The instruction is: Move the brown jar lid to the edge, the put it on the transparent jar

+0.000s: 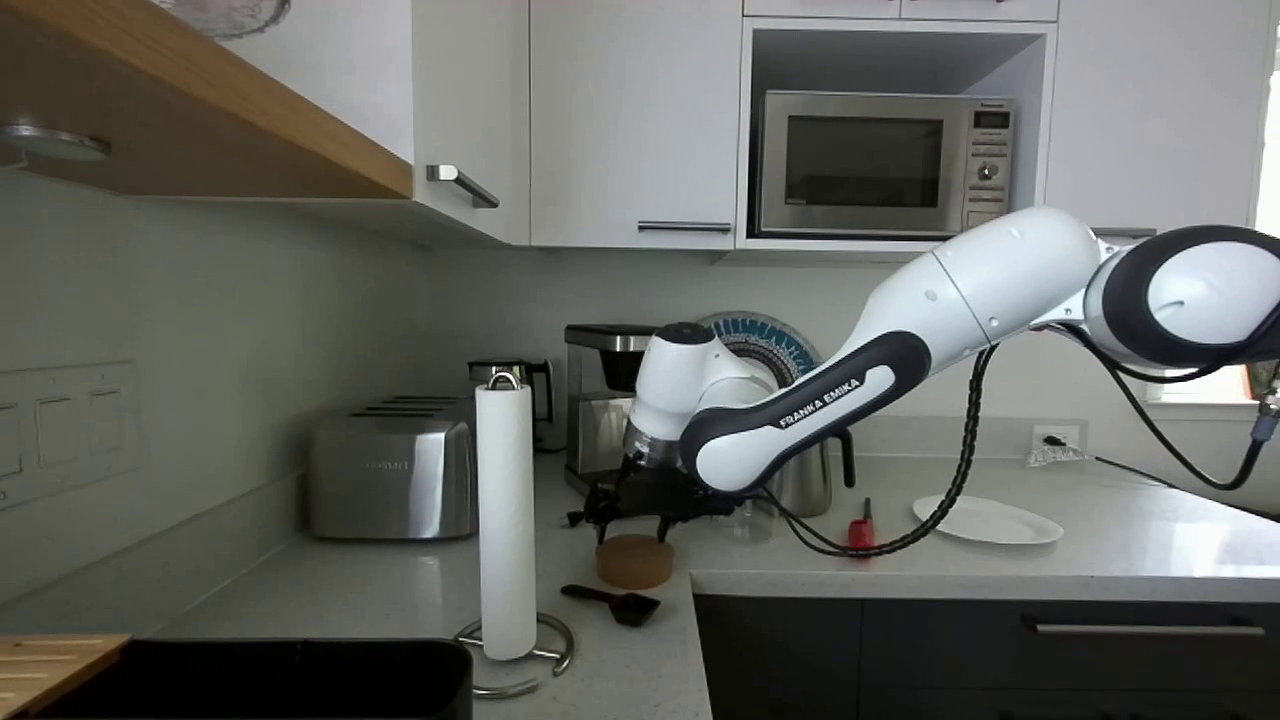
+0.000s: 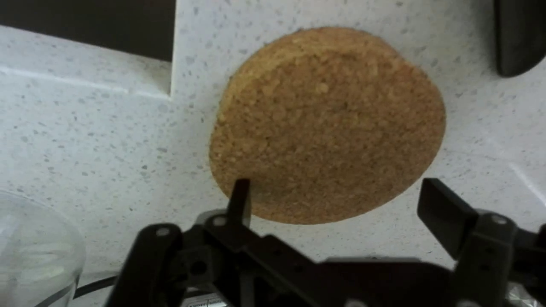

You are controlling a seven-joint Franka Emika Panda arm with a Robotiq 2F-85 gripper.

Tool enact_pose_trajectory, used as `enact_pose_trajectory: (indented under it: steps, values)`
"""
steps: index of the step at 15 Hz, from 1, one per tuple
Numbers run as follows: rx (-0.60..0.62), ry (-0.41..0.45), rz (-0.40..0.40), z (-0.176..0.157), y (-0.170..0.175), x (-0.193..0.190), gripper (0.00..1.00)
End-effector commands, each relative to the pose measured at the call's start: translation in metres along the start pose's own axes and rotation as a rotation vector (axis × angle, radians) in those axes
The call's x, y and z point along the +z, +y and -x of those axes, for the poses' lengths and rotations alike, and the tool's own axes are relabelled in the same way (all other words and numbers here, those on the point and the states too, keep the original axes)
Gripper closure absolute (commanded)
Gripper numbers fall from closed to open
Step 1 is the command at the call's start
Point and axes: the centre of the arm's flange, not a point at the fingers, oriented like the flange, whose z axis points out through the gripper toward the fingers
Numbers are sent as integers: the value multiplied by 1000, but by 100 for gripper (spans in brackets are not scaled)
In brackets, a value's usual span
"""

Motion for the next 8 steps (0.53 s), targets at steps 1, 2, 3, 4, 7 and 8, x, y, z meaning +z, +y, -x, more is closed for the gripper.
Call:
enact_pose_trajectory:
  steps: [1, 2, 3, 4, 7, 8]
  values:
    - [-2, -90, 2, 35, 24, -9, 0]
    - [-18, -98, 1, 39, 28, -12, 0]
    - [-33, -106, 7, 42, 31, -14, 0]
    - [-47, -116, 9, 45, 35, -15, 0]
    - [-84, -138, 27, 54, 43, -18, 0]
    - [-98, -141, 29, 55, 43, -19, 0]
